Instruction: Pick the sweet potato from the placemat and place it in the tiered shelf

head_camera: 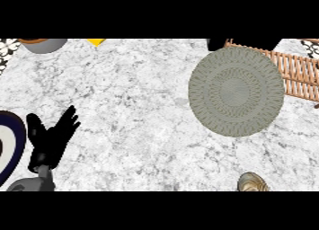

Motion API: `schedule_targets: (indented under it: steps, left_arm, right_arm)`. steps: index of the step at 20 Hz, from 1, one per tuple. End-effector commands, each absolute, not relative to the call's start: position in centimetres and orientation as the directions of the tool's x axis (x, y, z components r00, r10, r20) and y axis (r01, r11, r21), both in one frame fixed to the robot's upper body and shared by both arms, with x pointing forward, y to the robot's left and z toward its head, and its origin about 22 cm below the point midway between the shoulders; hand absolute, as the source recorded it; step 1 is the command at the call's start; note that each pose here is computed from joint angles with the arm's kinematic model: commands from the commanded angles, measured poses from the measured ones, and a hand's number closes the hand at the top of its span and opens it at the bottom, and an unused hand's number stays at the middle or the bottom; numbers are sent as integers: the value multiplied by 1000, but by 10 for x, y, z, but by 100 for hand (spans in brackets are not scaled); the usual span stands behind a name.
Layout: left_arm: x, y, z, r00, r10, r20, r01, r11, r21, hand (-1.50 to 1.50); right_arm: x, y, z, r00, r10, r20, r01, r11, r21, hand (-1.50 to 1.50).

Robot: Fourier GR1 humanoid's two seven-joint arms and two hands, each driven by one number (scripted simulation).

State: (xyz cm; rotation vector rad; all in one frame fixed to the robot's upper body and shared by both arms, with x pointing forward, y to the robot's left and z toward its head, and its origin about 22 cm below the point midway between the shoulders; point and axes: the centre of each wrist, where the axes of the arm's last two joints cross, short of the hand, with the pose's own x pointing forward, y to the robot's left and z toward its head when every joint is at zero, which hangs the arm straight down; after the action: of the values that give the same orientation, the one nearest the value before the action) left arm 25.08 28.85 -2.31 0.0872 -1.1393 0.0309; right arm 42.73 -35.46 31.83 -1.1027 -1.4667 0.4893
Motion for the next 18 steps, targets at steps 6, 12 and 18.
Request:
schedule_targets:
  steps: [6,12,18]
  left_arm:
    - [247,294,-18,430,-18,903,-66,997,51,0]
    - [256,278,-27,430,1,903,-78,996,36,0]
    - [254,306,-14,433,-8,901,-74,996,44,0]
  right_arm:
    - [432,-362,311,126,675,727,477,601,-641,-150]
    - [424,-379,331,30,530,847,503,725,-471,-150]
    - [417,-388,337,-61,334,940,544,801,-250,-150]
